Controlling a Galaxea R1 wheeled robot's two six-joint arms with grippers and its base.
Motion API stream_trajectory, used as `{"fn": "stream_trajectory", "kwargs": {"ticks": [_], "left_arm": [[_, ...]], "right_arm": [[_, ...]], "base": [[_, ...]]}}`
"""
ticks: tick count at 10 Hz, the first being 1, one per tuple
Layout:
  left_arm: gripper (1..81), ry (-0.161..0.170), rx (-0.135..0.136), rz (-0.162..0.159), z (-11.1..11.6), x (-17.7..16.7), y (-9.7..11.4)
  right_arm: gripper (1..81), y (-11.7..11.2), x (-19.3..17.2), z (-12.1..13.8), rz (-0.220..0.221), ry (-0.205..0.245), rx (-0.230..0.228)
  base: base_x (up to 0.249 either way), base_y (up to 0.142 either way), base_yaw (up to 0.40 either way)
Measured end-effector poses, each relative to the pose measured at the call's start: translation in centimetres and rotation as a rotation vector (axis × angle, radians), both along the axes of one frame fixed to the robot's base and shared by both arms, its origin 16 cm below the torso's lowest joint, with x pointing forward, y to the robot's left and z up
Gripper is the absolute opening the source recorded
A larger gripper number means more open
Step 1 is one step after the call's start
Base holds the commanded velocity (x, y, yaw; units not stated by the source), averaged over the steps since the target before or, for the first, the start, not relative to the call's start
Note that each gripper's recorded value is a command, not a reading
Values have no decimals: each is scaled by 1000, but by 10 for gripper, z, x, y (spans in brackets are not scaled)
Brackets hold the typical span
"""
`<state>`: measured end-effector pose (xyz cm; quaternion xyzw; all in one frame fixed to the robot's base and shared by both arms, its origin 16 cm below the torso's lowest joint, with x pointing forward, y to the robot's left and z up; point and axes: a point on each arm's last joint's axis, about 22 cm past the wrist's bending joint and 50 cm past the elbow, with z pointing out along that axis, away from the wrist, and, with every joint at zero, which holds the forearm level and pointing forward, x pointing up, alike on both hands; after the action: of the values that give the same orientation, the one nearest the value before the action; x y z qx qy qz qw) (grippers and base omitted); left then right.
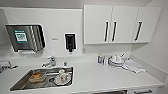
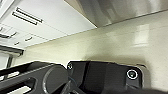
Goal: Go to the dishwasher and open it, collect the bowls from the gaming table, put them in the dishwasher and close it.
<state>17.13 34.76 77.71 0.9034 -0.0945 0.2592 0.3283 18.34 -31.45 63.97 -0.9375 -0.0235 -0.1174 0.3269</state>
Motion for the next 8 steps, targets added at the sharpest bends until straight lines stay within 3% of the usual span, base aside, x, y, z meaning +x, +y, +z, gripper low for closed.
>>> {"fn": "stream_trajectory", "kwargs": {"ticks": [2, 4, 8], "left_arm": [[811, 28, 3, -13, -9, 8, 0], [811, 62, 30, -7, -22, 18, 13], [811, -7, 13, 34, -51, 63, 15]], "right_arm": [[811, 6, 23, -7, -7, 7, 18], [811, 10, 29, -21, -6, 41, 27], [811, 13, 49, -40, -4, 13, 33]], "base": [[0, 0, 0], [0, 0, 0], [0, 0, 0]]}}
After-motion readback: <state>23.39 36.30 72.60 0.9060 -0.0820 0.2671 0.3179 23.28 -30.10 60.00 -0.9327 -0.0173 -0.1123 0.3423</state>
